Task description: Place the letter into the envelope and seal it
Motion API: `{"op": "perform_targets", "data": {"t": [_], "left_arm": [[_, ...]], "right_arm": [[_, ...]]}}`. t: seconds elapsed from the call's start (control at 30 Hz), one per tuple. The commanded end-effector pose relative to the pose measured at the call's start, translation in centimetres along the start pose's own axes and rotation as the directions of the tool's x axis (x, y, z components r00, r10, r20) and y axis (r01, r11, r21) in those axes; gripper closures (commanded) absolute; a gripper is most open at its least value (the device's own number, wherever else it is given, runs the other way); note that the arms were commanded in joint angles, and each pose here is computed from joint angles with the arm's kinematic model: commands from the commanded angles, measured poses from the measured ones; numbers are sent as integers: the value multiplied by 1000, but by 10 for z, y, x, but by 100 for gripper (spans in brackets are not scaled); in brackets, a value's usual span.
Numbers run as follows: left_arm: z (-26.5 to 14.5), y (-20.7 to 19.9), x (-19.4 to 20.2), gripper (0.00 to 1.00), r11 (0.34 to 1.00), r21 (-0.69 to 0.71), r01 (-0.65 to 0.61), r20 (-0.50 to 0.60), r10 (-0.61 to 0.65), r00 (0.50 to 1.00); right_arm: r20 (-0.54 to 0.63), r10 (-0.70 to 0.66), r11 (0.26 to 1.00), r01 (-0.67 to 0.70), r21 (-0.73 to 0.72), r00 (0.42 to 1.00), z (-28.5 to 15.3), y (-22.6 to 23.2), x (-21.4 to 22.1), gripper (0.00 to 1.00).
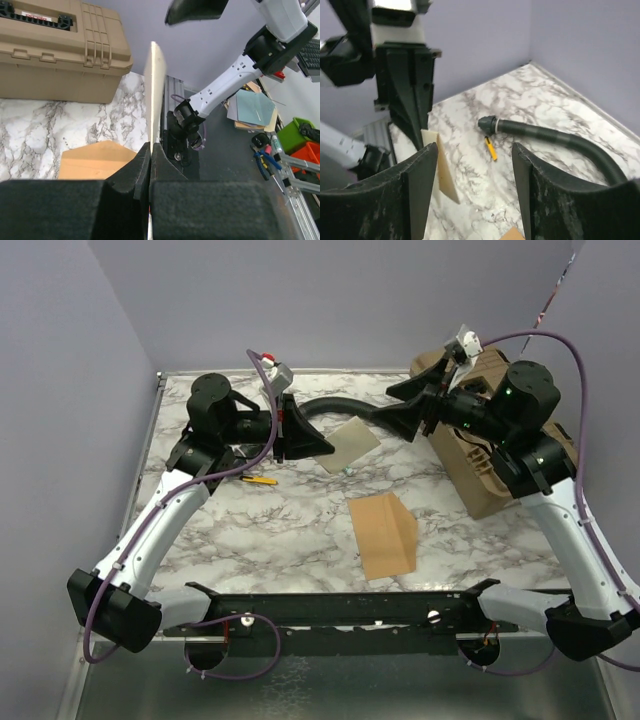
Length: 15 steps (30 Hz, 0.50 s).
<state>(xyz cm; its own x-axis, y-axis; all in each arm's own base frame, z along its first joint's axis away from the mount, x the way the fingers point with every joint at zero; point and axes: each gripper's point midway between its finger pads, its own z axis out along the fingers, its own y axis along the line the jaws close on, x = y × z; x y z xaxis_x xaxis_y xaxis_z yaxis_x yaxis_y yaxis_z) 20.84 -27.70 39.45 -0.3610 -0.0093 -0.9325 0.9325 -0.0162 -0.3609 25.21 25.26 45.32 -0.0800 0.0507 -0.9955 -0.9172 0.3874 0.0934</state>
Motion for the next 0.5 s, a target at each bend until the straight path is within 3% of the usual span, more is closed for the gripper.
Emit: {"op": "perform_targets", "data": {"t": [0.0,0.07,0.1,0.23,0.33,0.47], "left_arm": [[-1,2,-33,100,993,-101,-68,84,76,994],[-3,14,-51,100,979,-197,-53,141,81,987],[-4,18,-60,100,972,-232,-42,173,84,981],[-4,21,-94,100,970,-238,56,338,29,941],[-1,16,-112,100,978,-154,141,434,-62,899],[5,25,-117,100,965,-108,239,455,-166,875]], "right_arm": [[128,100,899,-145,413,987,-25,-58,-24,36],[228,212,815,-301,495,950,-36,-69,-32,33],[259,243,818,-341,464,935,-35,-64,-34,27],[336,413,838,-498,223,846,-14,-35,-32,5],[296,556,815,-580,-10,776,7,-11,-29,2],[302,619,785,-559,-265,725,14,12,-42,0]]}}
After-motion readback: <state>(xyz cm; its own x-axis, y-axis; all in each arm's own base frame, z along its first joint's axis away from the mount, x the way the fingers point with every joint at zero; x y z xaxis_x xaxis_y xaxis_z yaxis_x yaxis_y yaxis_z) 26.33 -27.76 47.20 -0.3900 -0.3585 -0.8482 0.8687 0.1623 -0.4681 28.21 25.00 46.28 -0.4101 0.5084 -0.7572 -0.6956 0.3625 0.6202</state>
